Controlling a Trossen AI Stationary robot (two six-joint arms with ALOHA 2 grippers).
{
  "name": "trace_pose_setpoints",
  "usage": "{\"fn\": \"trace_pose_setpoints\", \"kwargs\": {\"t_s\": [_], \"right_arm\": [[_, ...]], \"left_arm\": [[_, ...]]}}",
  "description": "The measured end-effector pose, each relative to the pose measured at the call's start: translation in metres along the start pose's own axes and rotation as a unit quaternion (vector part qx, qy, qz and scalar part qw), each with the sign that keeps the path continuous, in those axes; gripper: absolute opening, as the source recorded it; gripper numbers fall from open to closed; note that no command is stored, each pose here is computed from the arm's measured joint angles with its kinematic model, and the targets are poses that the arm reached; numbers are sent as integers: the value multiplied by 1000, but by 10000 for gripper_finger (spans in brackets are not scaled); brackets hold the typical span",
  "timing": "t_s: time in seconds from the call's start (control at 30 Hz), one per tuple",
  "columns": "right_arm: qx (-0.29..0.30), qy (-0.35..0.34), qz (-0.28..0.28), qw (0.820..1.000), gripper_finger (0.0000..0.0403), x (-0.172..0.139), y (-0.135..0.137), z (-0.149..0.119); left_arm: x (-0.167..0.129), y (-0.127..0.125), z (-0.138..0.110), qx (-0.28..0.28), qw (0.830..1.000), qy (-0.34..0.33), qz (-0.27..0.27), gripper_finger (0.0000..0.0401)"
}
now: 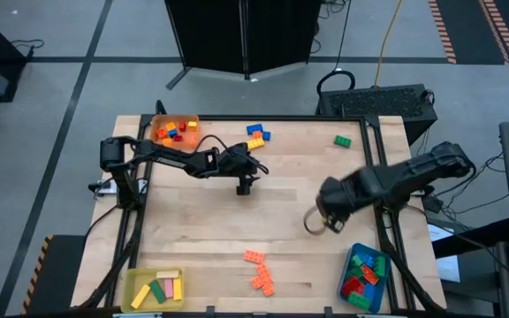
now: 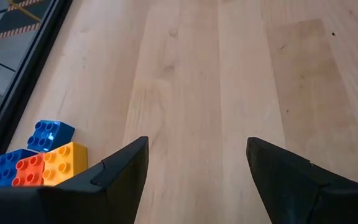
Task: Sort blocks by size
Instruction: Put the orange 8 stud game piece into the blue bin
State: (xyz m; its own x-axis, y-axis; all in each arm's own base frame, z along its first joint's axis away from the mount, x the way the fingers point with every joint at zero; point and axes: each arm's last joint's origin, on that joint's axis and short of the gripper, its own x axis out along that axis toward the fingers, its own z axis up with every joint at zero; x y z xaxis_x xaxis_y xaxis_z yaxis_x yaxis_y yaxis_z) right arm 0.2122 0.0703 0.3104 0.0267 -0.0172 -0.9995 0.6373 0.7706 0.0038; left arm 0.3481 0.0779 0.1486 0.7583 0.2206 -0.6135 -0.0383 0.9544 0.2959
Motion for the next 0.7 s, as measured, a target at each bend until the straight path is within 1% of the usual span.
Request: {"fn": "trace_pose_setpoints", "kwargs": {"t_s": [0.17,0.23,0.37,0.47,0.57,0.7], "right_arm": [[19,10,18,1000,118,-1,21,-38],[29,7,35,999,118,-2,30,-52],[53,-1,78,996,118,-3,45,-75],[64,-2,85,994,118,2,56,-90],[61,8,75,995,118,11,67,-105],[29,35,75,996,122,25,86,-124]], "left_arm": [[0,0,1,1,1000,-4,1,272],[0,1,2,1,1000,-8,3,272],[0,1,3,0,1000,-15,5,272],[0,1,3,0,1000,-17,6,272],[0,1,5,-4,1000,-22,7,272],[0,1,6,-12,1000,-28,9,272]]}}
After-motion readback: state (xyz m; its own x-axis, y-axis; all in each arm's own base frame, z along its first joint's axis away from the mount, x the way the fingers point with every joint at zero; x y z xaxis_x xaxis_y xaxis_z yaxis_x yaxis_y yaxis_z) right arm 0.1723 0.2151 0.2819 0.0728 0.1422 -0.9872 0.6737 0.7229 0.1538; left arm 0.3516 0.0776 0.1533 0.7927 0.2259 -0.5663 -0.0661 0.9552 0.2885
